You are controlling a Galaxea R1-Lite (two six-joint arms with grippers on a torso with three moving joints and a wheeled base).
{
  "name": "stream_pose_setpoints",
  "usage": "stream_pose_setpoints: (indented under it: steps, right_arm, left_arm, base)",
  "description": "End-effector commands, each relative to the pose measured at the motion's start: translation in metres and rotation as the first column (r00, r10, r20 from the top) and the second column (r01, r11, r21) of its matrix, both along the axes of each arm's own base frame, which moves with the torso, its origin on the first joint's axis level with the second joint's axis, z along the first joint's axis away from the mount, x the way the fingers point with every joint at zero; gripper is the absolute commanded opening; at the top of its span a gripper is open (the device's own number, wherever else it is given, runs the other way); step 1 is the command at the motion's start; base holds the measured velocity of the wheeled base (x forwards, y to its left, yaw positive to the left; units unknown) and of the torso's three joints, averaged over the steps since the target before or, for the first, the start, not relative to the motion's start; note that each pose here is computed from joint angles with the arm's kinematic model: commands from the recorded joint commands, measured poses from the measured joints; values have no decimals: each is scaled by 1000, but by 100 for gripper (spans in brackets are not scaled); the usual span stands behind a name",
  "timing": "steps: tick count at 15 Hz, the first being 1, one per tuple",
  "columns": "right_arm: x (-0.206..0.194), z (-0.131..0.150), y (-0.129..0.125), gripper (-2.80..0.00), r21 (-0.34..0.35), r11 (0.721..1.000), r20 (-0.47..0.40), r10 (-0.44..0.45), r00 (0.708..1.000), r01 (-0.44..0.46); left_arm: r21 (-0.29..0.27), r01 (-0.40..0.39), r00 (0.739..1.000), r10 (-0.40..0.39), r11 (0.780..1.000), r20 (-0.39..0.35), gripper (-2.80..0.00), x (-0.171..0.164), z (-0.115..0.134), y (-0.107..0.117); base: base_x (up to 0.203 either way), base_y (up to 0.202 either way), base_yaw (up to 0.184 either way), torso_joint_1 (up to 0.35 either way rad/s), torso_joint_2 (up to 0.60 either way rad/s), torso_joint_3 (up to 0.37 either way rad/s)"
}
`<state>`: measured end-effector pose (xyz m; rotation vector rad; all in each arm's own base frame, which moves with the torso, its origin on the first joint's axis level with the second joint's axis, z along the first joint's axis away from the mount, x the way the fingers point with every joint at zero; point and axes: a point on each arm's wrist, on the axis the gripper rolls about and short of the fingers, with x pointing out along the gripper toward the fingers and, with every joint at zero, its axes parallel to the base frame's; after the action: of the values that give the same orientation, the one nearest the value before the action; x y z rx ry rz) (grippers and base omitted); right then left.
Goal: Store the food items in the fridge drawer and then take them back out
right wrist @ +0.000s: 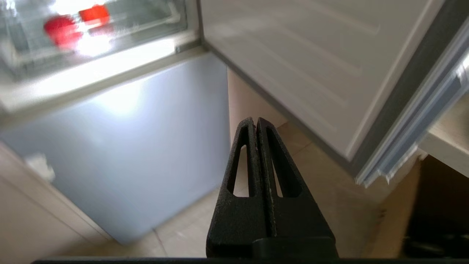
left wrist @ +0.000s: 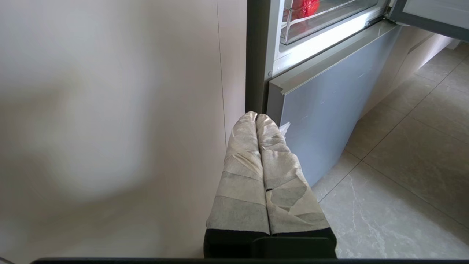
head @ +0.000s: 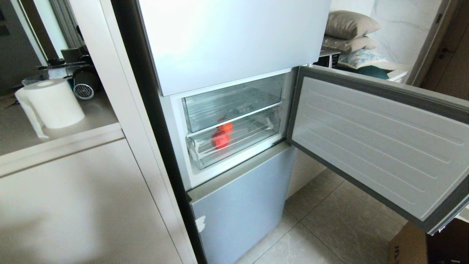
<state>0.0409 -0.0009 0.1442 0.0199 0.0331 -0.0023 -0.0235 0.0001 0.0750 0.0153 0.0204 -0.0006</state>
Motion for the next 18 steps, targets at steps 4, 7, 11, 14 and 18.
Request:
stream_pose_setpoints:
  steps: [4, 7, 11, 14, 18]
  right_arm:
    - [-65, -56, 2, -280, -105, 994, 122, 15, 992, -2]
    - [-64, -69, 1, -280, -64, 998, 30, 8, 1000, -6]
    - [-64, -69, 1, -280, -20, 1000, 34, -8, 999, 9]
    - [-64, -69, 1, -280, -20, 1000, 33, -8, 999, 9]
    - [-64, -69, 1, -280, -18, 1000, 34, -8, 999, 9]
  left_arm:
    - [0, 0, 1000, 0, 1000, 0, -280, 0, 0, 0]
    - [0, 0, 1000, 0, 1000, 0, -280, 0, 0, 0]
    - [0, 0, 1000, 0, 1000, 0, -280, 0, 0, 0]
    - [0, 0, 1000, 0, 1000, 0, -280, 0, 0, 0]
    - [0, 0, 1000, 0, 1000, 0, -280, 0, 0, 0]
  base:
    - [0, 0, 0, 0, 0, 0]
    - [0, 0, 0, 0, 0, 0]
    - [0, 0, 0, 0, 0, 0]
    - [0, 0, 0, 0, 0, 0]
    - [1, -7, 83, 2, 3, 2]
